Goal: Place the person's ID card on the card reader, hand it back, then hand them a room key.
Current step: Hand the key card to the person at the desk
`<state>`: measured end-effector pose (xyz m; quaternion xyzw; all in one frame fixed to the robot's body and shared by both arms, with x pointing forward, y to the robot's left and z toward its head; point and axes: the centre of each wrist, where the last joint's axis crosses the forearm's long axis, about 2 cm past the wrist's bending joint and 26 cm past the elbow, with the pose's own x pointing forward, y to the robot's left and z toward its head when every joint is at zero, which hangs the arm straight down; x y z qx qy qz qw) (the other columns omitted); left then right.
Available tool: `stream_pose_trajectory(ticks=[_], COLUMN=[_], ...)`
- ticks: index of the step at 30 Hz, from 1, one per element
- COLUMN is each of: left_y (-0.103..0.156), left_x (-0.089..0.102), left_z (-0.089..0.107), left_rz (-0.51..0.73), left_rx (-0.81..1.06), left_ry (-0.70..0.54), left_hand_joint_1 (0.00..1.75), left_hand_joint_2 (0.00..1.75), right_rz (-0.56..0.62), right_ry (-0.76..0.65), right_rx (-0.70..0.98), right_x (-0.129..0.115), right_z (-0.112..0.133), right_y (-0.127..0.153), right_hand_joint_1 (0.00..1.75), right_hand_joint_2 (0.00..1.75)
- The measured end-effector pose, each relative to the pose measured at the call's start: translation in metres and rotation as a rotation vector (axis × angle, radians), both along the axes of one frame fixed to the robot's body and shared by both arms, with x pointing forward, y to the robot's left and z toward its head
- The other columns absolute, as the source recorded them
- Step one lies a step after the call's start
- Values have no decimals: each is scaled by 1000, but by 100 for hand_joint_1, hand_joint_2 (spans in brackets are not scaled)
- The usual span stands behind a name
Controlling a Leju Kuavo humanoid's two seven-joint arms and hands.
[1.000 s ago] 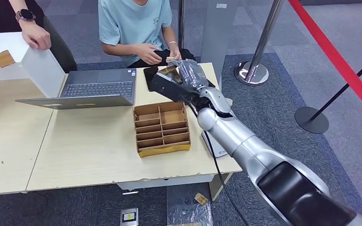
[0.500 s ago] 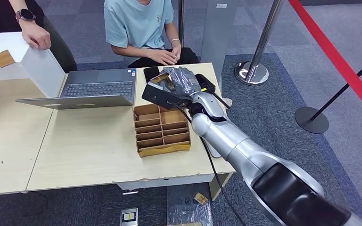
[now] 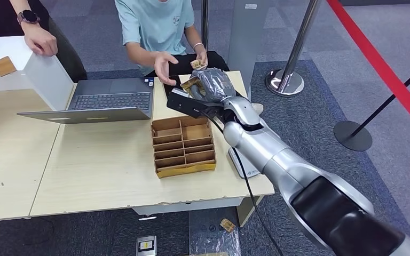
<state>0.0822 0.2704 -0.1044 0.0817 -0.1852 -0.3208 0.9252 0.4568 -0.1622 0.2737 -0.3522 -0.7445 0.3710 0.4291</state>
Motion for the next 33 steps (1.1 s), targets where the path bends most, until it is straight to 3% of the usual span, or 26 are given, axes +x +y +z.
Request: stream_pose_trajectory(ticks=[10, 11, 14, 15, 33], left_y=[1, 1, 1, 1, 1], left_x=[-7, -7, -7, -7, -7], left_z=[-1, -1, -1, -1, -1], left_rz=[7, 7, 10, 11, 5], left_rx=[-1, -1, 1, 3, -6], left_ry=[14, 16, 27, 30, 9], left_hand_joint_1=[0, 0, 0, 0, 0], left_hand_joint_2=[175, 175, 175, 175, 175], right_rz=[-73, -77, -84, -84, 84], right_ry=[-26, -26, -25, -26, -28], right_rx=[-77, -81, -87, -90, -77], right_x=[11, 12, 13, 13, -9], right_z=[11, 11, 10, 10, 7], right_y=[-24, -26, -29, -29, 13], right_hand_joint_1=[175, 154, 24, 0, 0], right_hand_joint_2=[175, 175, 175, 175, 175])
